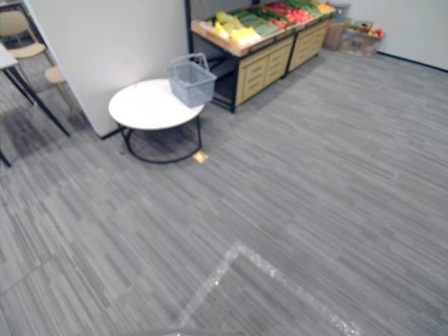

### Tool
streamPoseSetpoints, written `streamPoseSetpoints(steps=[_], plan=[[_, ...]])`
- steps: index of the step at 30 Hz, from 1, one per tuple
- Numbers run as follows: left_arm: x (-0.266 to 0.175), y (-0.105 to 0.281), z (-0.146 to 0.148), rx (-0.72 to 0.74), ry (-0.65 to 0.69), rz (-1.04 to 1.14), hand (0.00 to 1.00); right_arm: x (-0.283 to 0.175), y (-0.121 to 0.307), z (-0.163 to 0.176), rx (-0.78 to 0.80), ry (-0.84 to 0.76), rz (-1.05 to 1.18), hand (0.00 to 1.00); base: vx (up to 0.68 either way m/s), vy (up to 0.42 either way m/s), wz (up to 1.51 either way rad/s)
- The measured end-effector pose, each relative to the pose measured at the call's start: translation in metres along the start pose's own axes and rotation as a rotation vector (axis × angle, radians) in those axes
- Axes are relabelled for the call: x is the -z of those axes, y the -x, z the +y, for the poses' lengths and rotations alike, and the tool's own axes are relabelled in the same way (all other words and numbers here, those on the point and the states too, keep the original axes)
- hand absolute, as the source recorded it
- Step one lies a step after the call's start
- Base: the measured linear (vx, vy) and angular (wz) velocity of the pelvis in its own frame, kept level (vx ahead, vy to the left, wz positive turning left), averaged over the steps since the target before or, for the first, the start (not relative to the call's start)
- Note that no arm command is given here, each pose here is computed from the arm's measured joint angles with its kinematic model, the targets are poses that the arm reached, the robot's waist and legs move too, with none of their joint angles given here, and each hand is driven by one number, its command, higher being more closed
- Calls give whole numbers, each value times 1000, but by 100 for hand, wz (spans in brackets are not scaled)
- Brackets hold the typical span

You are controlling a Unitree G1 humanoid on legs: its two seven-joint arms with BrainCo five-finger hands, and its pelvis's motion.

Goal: Pick vegetable in the basket

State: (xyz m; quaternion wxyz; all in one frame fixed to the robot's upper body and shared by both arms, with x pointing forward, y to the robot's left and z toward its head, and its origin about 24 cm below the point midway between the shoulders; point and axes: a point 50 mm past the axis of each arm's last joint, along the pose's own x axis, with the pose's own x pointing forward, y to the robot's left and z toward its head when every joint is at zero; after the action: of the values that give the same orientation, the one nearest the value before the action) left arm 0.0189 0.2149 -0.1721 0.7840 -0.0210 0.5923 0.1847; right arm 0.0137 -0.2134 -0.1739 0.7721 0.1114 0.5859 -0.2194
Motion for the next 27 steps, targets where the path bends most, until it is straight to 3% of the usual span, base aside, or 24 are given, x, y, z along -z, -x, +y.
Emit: streamPoseSetpoints(steps=[27], plan=[[-7, -1, -2, 16, -83, -26, 0, -9, -1, 4, -9, -14, -37, 0, -11, -18, -3]])
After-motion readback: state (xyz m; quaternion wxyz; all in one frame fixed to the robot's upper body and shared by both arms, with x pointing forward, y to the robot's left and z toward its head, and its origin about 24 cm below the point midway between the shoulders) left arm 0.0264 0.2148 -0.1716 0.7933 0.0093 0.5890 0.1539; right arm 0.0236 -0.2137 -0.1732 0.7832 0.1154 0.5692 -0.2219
